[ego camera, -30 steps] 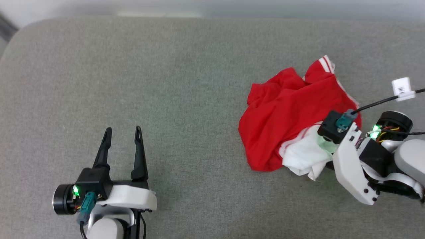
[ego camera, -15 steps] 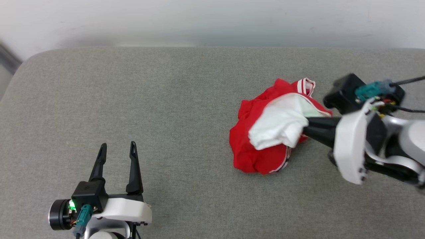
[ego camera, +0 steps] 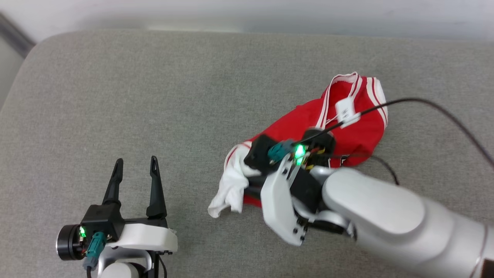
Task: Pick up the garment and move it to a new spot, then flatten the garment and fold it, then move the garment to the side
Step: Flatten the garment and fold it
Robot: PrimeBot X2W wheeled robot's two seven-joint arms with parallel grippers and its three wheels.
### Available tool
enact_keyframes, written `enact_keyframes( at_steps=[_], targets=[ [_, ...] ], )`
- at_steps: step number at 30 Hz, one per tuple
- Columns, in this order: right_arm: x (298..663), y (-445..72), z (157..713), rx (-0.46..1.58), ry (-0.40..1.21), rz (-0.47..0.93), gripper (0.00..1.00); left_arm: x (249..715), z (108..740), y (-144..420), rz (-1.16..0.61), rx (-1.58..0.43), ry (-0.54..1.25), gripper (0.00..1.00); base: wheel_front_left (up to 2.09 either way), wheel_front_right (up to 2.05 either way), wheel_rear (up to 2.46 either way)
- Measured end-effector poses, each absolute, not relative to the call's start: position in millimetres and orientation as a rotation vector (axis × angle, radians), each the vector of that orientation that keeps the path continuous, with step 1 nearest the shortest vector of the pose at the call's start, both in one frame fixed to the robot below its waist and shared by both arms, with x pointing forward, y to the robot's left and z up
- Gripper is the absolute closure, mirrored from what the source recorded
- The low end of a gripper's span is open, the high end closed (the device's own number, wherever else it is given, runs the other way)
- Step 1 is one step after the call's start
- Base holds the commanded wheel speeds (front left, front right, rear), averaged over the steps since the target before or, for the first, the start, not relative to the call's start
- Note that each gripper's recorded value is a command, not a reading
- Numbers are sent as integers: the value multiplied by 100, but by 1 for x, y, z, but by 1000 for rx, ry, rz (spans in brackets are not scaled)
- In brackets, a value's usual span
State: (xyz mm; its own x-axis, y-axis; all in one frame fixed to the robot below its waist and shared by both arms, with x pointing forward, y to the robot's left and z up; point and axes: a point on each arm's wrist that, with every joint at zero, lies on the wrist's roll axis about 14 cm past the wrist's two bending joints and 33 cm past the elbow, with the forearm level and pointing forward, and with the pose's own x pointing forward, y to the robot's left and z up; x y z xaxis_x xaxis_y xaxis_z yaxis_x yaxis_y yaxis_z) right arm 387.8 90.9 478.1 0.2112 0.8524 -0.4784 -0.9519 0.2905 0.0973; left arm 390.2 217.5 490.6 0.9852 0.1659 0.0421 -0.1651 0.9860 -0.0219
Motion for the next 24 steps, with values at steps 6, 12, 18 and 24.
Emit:
enact_keyframes(
  at_steps=[6,12,18,24],
  targets=[
    [337,90,400,-360,742,1313,100,397,484,217,166,-19,-26,0,0,0,0],
    [332,89,391,-343,752,1305,100,401,480,219,171,-17,-19,0,0,0,0],
    [349,92,434,-317,547,1298,0,396,486,216,158,-17,-33,0,0,0,0],
    [384,67,495,-282,311,1227,0,387,497,216,158,-17,-61,0,0,0,0]
  ],
)
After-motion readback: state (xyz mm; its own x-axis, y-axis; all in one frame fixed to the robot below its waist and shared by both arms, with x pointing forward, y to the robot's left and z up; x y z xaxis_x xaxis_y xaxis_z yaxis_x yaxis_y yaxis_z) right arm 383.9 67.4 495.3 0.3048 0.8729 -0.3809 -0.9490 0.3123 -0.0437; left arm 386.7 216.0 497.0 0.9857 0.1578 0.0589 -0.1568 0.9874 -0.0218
